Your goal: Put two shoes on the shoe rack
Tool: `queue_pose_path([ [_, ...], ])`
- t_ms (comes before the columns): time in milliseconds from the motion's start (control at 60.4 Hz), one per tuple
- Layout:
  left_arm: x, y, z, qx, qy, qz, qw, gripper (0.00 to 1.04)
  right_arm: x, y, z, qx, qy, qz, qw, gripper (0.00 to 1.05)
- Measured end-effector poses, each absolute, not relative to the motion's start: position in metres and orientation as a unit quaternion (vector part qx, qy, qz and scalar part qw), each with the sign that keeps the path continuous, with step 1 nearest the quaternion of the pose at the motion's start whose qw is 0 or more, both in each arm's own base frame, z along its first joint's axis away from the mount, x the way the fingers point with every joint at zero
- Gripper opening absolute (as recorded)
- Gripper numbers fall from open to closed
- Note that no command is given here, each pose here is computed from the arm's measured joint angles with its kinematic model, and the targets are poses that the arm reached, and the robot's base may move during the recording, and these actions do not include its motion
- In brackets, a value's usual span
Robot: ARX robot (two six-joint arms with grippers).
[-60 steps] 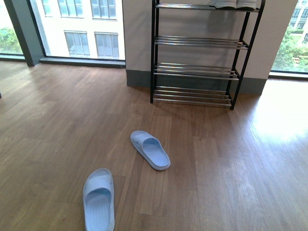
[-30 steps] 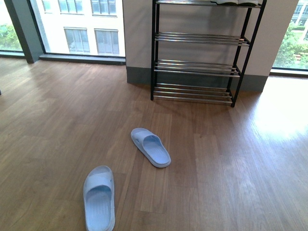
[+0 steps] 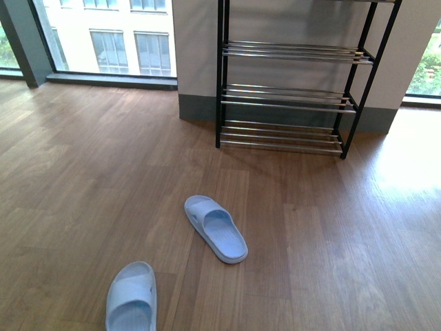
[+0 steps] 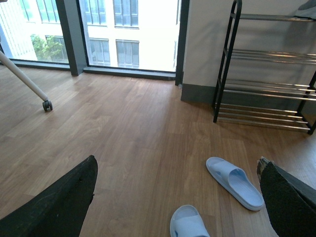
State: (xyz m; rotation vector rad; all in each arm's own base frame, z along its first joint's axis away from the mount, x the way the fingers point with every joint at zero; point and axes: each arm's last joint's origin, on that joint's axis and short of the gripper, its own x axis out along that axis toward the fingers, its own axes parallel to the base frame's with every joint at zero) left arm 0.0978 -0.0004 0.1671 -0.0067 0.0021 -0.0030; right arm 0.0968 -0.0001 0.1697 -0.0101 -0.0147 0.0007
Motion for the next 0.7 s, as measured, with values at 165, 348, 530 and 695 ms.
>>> queue_pose_path([
  [165,0.098,0.000,0.167,-0.003,0.001,-0.002,1.000,0.95,0.097,0.000,0.170,-0.005,-0.007,-0.001,1.000,0.95],
  [348,0.116,-0.002,0.163,-0.230,0.248,0.090,0.937,0.95,0.097,0.000,0.170,-0.005,-0.007,-0.001,1.000,0.95],
  [530,0.199,-0.005,0.154,-0.290,0.348,0.140,0.880,0.95,0.097,0.000,0.170,-0.005,-0.007,-0.001,1.000,0.95],
  [695,0.271,-0.023,0.113,-0.176,0.438,0.189,0.861,0.95,0.097,0.000,0.170,-0.005,-0.007,-0.001,1.000,0.95],
])
